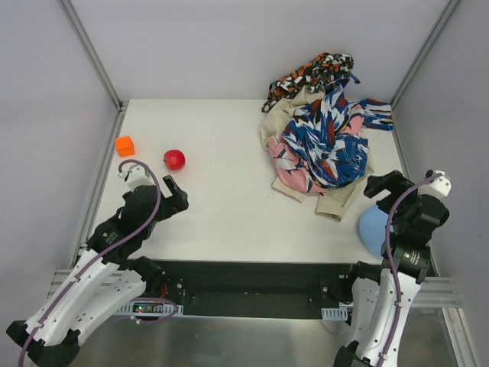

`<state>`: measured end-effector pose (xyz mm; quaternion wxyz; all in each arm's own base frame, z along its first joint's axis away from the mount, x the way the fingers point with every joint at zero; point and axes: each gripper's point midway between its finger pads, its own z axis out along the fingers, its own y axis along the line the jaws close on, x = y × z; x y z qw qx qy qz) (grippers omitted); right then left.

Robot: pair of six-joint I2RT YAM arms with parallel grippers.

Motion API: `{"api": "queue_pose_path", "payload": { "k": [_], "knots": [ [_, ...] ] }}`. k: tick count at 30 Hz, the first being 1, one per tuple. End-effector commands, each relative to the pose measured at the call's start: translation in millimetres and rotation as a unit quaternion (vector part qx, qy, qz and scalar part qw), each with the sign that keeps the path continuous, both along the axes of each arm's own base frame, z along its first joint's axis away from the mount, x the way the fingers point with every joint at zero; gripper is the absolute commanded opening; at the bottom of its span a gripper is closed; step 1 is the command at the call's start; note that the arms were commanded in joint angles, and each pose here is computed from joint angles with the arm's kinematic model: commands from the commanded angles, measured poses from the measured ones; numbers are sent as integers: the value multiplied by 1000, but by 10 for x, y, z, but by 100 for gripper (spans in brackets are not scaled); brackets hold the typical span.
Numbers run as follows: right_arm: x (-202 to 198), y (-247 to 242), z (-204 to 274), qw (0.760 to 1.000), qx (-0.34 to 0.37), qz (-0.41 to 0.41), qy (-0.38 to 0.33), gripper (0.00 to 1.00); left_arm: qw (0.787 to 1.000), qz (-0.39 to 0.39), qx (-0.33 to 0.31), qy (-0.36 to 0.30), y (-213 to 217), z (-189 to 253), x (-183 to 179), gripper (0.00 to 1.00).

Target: Pick out a specific cloth from the pile

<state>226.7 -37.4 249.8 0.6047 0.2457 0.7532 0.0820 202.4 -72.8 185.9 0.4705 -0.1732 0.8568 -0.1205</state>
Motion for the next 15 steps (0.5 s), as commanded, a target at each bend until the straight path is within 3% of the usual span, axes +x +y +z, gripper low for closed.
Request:
{"api": "queue_pose_path", "payload": {
  "k": [1,3,6,9,13,15],
  "knots": [
    [138,125,131,998,-8,52,-29,96,1000,22,-1,5,55,-21,15,99],
    [214,289,195,993,-8,109,-45,96,1000,22,1,15,41,-79,19,99],
    [334,706,360,966,-55,234,-97,96,999,22,10,26,38,-131,35,99],
    [451,952,250,933,-203,288,-67,96,999,28,15,33,41,-160,58,99],
    [686,1399,-18,847,-371,381,-19,96,999,33,22,35,62,-189,62,99],
    [819,1578,-179,791,-456,409,11,96,999,34,23,35,73,-200,55,99]
  ]
}}
